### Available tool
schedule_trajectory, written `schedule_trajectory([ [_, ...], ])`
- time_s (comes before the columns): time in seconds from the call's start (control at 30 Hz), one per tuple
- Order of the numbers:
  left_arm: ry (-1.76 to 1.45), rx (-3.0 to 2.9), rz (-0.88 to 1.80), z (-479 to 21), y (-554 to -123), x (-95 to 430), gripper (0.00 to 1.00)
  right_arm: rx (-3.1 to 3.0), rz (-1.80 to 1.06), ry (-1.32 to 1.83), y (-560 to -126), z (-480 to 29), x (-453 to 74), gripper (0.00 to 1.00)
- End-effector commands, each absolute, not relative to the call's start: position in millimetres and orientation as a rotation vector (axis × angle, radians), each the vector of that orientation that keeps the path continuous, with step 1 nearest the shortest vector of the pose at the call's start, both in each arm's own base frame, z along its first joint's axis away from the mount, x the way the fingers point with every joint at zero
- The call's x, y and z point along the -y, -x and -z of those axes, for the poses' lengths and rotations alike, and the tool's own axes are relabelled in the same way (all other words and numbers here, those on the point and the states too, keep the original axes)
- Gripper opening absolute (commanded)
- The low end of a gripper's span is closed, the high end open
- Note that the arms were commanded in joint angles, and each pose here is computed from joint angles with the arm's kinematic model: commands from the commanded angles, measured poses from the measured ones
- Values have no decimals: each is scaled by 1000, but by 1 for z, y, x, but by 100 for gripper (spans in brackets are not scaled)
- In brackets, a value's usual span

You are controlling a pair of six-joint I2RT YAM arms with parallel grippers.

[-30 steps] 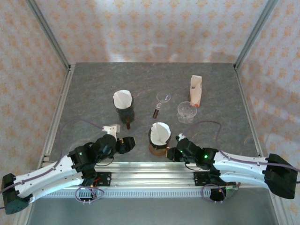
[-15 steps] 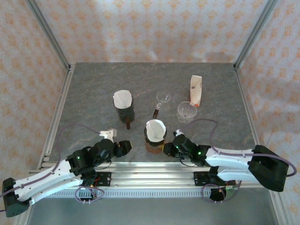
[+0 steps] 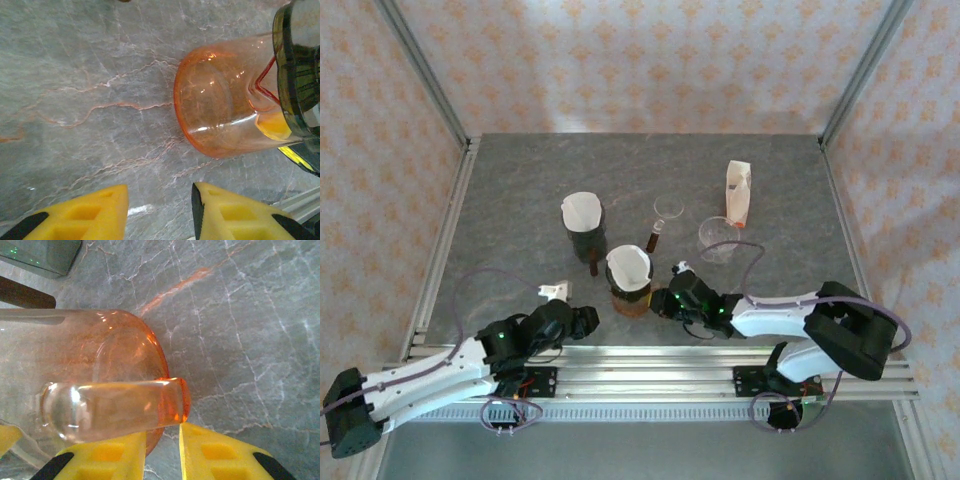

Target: Place the coffee filter in the dripper

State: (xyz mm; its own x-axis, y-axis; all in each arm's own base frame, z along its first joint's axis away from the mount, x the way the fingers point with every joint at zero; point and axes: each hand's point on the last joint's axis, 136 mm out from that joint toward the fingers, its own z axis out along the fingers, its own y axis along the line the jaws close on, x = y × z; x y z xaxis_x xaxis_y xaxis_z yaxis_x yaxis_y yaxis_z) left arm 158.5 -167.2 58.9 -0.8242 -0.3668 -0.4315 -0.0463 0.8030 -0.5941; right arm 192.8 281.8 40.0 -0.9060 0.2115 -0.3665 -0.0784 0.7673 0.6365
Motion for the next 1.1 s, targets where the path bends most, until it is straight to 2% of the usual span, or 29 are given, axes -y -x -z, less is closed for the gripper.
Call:
schedule_trajectory([
  [0.0,307,-2349,919,-74,-175,192,38,-2478,-985,-104,-206,-54,-294,24],
  [0.07,304,-2352,921,-70,-180,200,36,-2474,-981,-107,-207,-54,-296,24],
  [0.27,310,-2335,929,-61,-189,211,18,-2465,-982,-134,-212,-54,-297,25],
  [0.47,342,-2288,937,-61,-197,212,8,-2458,-994,-165,-217,-49,-303,24],
  [0.9,457,-2174,856,-66,-216,193,0,-2435,-1006,-226,-233,-46,-313,24],
  [1.07,496,-2167,835,-64,-225,187,0,-2425,-1001,-247,-242,-49,-315,24],
])
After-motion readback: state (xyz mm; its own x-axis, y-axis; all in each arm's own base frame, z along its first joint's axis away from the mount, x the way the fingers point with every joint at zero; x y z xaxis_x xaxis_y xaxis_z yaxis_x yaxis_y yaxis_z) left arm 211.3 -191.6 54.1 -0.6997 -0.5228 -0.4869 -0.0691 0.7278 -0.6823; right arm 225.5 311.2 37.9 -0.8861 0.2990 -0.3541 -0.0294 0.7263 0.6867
